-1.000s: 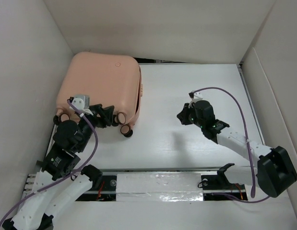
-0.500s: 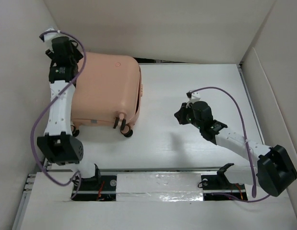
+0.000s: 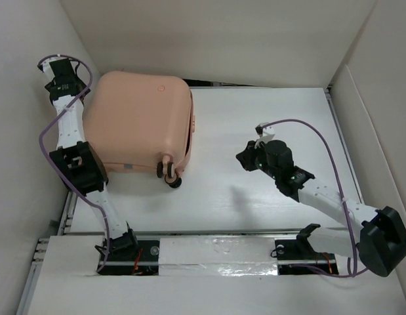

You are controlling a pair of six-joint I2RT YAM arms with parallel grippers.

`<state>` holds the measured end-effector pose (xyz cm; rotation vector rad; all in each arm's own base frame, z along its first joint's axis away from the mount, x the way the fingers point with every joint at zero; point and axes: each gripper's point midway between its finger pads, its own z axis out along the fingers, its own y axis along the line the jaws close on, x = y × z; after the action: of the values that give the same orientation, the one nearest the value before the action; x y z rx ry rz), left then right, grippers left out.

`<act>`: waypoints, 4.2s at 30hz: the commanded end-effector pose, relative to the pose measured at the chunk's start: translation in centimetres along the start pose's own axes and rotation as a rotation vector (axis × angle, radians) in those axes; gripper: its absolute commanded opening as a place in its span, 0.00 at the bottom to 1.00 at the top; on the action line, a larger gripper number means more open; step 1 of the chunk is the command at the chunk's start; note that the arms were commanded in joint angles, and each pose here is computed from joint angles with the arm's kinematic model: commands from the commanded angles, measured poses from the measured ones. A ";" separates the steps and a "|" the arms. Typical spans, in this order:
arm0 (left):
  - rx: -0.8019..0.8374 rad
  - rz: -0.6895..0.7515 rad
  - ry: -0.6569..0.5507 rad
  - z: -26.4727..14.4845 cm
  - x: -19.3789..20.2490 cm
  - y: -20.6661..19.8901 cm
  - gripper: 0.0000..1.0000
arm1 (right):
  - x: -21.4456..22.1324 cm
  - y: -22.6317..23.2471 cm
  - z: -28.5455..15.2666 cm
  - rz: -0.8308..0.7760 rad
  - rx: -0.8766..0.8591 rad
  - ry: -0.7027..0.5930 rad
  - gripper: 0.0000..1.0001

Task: Pack the luggage

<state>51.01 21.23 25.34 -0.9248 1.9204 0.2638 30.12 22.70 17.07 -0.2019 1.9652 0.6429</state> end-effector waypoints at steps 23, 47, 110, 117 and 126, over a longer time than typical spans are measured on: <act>0.573 -0.262 0.358 -13.1 27.4 -8.9 0.49 | -2.6 -5.1 0.8 0.052 0.227 -0.010 0.58; 0.896 -0.209 0.196 -29.4 34.2 -5.3 0.49 | -17.2 -5.0 5.6 0.054 0.264 -0.130 0.90; 0.883 -0.169 0.270 -27.3 36.1 -9.2 0.69 | -13.2 -7.6 13.4 0.055 0.034 0.068 0.64; 0.886 -0.204 0.171 -29.7 32.7 -6.1 0.71 | -20.2 -7.0 14.6 0.031 0.062 0.023 0.92; 0.916 -0.221 0.218 -31.3 32.0 -4.6 0.52 | -23.7 -5.6 1.2 0.047 -0.021 -0.248 0.82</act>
<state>25.74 -13.74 14.85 -0.5397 1.7995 -0.7534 48.96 16.86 31.13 -0.0777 1.8842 0.6279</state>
